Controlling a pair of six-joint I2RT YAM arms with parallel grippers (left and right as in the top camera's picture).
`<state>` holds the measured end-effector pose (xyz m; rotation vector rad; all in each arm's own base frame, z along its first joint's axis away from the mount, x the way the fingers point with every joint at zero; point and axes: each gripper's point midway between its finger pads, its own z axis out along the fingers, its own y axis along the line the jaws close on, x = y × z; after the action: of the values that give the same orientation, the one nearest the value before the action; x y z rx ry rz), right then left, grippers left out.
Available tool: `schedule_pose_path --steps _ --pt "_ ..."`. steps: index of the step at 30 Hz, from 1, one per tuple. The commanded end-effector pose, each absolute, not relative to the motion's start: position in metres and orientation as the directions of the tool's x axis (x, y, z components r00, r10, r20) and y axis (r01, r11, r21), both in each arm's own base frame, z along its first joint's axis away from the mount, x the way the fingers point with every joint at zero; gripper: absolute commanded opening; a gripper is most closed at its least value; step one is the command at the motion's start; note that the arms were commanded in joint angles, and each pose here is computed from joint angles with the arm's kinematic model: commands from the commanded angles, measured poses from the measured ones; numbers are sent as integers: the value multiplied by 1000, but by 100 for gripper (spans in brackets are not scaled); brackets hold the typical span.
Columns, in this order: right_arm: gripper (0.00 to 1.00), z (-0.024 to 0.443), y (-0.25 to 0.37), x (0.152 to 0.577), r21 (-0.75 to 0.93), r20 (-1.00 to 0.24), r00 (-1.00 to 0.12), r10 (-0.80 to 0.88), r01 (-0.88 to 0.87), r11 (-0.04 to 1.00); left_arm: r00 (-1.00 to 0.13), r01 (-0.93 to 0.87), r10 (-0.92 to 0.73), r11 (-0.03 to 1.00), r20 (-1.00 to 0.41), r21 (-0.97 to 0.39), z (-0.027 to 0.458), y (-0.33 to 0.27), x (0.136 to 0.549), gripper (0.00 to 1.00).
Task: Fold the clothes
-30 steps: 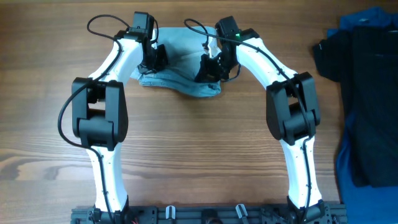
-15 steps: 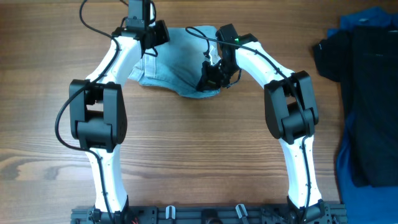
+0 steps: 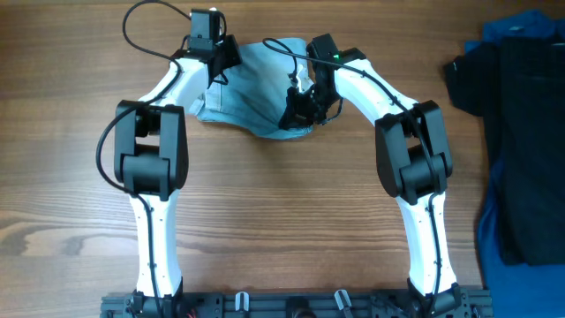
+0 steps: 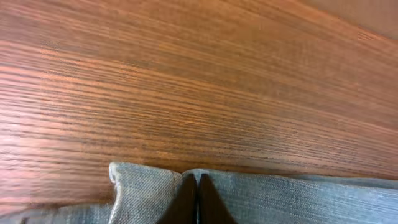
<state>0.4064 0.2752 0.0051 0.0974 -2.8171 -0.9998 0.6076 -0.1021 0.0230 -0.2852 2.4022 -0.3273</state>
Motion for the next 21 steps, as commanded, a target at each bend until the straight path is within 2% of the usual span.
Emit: schedule_pose_path --steps 1,2,4,8,10,14,17,19,21 --pt "4 -29 263 394 564 167 -979 -114 0 826 -591 -141 -332 940 -735 -312 140 -59 620 4" --pt "4 -29 263 394 564 166 -979 -115 -2 826 -581 -153 -342 937 -739 -313 157 -49 615 4" --pt "4 -29 263 394 562 165 -979 -116 -3 827 -609 -188 -355 933 -710 -306 153 -34 606 4" --pt "4 -29 263 395 563 164 -980 -114 -2 827 -740 -195 -365 920 -565 -339 95 -36 588 4" --pt "4 -29 263 395 563 163 -980 -114 -3 827 -803 -179 -359 907 -476 -381 50 -50 583 4" --pt "4 -29 263 395 563 162 -980 -114 -4 827 -851 -205 -352 905 -390 -372 -8 -52 574 4" --pt "4 -29 264 395 564 158 -981 -116 -7 826 -826 -201 -362 906 -433 -374 8 -41 583 4" --pt "4 -19 266 402 576 130 -984 -121 -25 817 -771 -182 -379 901 -512 -393 62 -29 594 4" --pt "4 14 271 417 597 29 -988 -152 -105 795 -722 -157 -387 899 -574 -408 115 -25 594 4"
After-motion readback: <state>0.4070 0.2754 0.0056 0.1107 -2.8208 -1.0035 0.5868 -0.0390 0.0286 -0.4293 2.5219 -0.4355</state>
